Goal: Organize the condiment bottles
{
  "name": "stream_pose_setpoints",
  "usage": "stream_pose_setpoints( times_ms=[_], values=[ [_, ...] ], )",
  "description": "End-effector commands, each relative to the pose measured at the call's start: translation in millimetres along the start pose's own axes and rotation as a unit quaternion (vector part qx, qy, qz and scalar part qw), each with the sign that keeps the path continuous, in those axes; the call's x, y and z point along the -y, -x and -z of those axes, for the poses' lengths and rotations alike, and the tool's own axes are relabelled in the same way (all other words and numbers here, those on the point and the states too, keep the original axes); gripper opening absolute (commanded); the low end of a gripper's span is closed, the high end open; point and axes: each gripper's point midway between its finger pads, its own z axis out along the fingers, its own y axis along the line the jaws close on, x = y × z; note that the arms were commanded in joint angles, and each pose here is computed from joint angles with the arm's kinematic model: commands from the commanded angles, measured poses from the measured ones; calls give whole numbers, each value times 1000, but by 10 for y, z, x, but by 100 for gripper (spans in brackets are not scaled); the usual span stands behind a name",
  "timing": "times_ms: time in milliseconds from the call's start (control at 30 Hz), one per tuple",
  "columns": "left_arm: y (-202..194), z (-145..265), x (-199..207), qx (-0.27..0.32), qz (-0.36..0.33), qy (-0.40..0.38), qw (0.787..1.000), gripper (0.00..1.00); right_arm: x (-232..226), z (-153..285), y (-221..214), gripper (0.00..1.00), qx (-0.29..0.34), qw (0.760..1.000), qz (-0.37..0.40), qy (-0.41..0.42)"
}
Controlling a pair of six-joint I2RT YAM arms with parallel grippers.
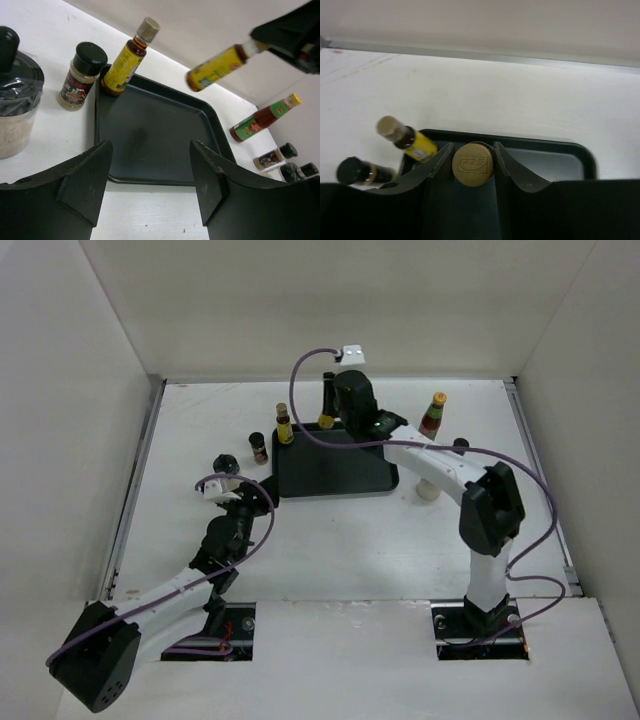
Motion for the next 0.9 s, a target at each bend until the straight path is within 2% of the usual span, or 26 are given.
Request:
stream_pose_setpoints(
  times_ms=[0,233,867],
  values=[
    [123,-15,-12,25,17,3,1000,61,-377,-136,307,26,47,998,-18,47],
    [94,-25,-22,19,18,3,1000,61,-787,-416,183,25,49,996,-14,76],
    [37,-54,49,3,24,-13,1000,61,-910,-736,-213,26,37,997,-7,72]
  ],
)
